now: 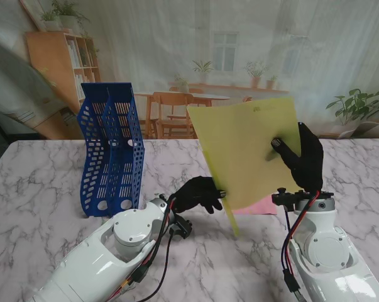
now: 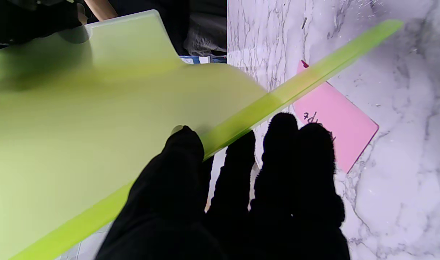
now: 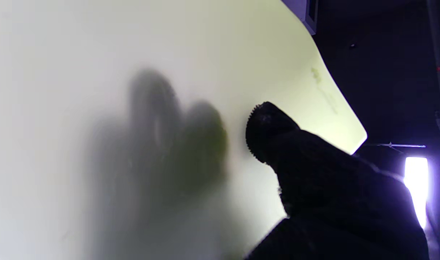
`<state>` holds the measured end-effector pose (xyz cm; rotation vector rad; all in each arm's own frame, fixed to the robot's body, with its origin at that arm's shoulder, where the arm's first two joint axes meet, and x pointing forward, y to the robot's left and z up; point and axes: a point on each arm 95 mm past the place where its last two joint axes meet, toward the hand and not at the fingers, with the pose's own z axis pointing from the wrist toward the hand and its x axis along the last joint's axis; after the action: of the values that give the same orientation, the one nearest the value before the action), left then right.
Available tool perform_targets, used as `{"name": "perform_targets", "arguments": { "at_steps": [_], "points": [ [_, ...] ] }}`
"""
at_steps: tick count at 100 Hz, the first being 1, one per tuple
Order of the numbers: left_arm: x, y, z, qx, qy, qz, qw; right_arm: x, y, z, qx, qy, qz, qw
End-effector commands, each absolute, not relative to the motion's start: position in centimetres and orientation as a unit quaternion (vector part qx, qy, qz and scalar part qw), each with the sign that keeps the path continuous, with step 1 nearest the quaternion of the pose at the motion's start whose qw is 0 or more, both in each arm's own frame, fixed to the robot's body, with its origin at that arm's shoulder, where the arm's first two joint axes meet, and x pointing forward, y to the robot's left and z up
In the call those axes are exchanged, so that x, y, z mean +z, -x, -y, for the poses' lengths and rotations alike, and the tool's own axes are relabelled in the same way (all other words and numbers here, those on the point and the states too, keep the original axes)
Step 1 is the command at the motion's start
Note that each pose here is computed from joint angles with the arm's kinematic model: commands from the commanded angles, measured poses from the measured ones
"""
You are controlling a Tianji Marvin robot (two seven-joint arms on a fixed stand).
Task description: Open the sliding file folder, put the receipt in and insert it into the document holder
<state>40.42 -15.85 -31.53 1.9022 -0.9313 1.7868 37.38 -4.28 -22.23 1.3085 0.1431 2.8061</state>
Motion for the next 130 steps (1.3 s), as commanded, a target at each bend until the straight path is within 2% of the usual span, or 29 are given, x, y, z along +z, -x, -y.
{"name": "perform_targets", "arguments": {
  "at_steps": [1, 41, 103, 130],
  "points": [
    [-32.0, -40.1, 16.4, 0.623, -0.678, 0.338, 0.195, -21.2, -37.2, 4.2, 0.911, -0.409, -0.045, 0.017],
    [-32.0, -39.7, 16.3, 0.623, -0.678, 0.339, 0.194, -22.1, -37.2, 4.8, 0.908, -0.416, -0.042, 0.028],
    [-32.0, -39.1, 16.7, 0.618, -0.678, 0.344, 0.202, -20.0, -36.5, 5.1, 0.922, -0.386, -0.037, 0.014],
    [-31.7, -39.0, 16.6, 0.627, -0.676, 0.333, 0.196, -21.0, -36.6, 5.1, 0.913, -0.404, -0.046, 0.028]
  ]
}}
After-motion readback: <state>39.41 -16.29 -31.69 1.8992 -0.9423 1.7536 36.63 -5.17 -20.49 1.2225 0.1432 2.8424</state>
